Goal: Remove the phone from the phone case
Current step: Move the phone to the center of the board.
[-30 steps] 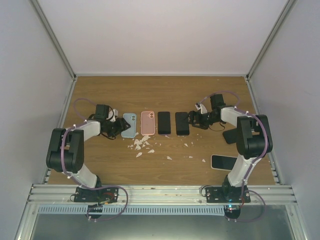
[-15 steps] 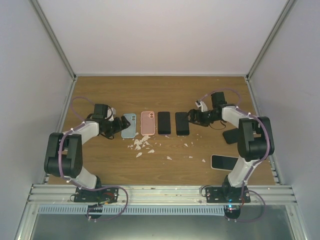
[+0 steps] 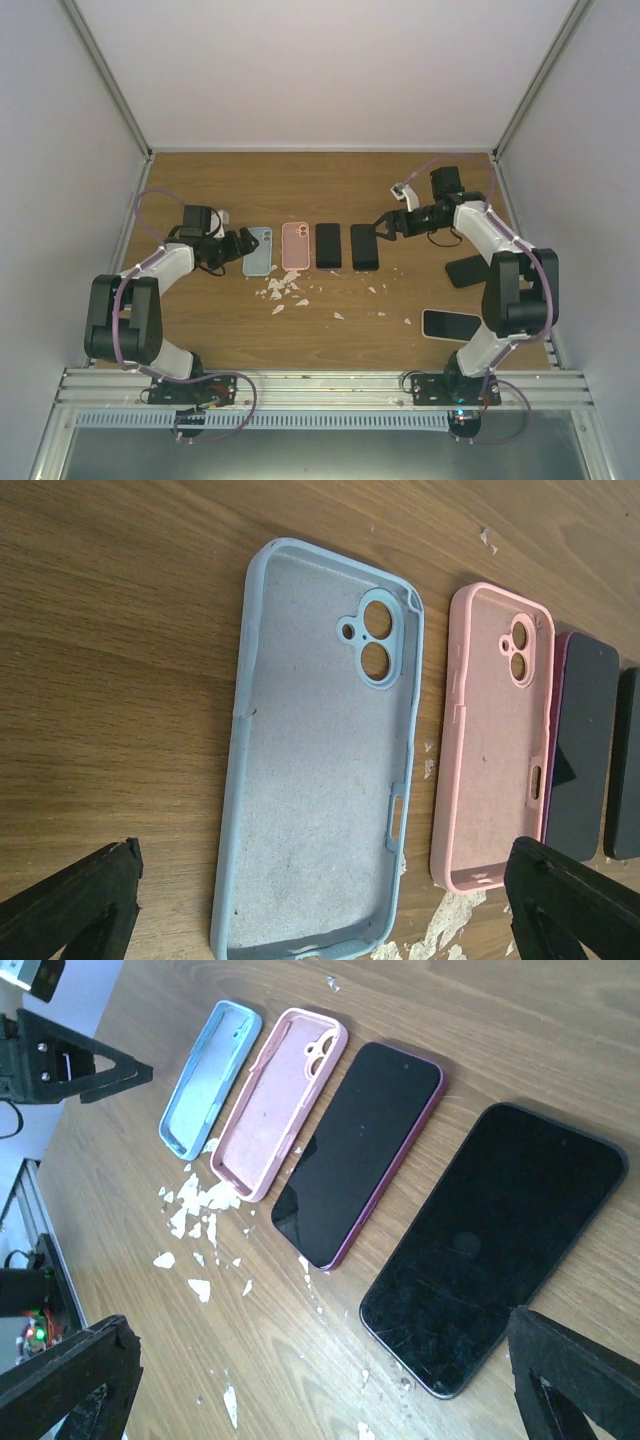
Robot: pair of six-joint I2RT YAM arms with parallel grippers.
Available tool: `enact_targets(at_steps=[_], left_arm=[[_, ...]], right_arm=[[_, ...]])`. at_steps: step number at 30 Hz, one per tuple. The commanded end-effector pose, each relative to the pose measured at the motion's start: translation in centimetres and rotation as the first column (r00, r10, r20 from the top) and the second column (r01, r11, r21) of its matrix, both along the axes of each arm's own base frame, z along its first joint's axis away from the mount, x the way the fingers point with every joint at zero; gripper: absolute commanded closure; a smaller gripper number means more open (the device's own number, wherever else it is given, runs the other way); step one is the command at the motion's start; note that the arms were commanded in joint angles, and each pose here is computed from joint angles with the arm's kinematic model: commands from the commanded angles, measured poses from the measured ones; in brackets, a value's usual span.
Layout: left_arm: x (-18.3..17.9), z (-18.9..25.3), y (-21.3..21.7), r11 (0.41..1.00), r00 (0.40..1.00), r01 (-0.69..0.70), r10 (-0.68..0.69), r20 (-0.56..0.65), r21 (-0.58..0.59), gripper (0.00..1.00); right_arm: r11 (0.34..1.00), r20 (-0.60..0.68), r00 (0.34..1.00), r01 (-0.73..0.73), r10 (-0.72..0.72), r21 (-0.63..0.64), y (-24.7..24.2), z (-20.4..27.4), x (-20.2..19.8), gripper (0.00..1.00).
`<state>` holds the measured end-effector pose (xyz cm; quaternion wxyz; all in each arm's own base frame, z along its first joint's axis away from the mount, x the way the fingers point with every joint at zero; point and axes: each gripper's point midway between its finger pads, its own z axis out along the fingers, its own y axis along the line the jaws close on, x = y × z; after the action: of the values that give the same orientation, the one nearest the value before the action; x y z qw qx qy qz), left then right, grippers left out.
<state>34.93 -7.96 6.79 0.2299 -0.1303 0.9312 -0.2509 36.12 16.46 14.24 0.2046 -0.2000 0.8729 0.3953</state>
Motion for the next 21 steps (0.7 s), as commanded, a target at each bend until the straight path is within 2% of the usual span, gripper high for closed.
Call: enact_targets(at_steps=[1,6,9,16,21], left_arm=[[0.8,1.5,0.1,1.0,0.998,0.008,-0.007,0.069,-0.011,0.01],[0.7,1.1,0.1,1.0,0.998,0.012,-0.011,0.063,-0.018,0.01],[0.7,0.9,0.0,0.999,0.998,0.015,-0.013,0.055,-0.028,0.01],[0.9,0.6,-0.2,0.999,0.999,0.02,-0.018,0.038,-0.043,0.01],[0.8,0.8,-0.7,0.997,0.999,0.034,-0.03,0.045,-0.068,0.01]], right_arm=[[0.993,0.095,0.991,-0.085,0.092,-0.079,-1.6,2.6,-1.5,0.0],[0.963,0.131,0.967,-0.194,0.22,-0.189,-4.0,2.5,-4.7,0.0],[0.915,0.158,0.928,-0.285,0.339,-0.285,-5.0,1.9,-7.0,0.0],[0.759,0.086,0.836,-0.443,0.542,-0.478,-7.9,-0.9,-11.6,0.0],[0.618,0.031,0.756,-0.509,0.654,-0.6,-10.2,-3.5,-14.0,0.0]])
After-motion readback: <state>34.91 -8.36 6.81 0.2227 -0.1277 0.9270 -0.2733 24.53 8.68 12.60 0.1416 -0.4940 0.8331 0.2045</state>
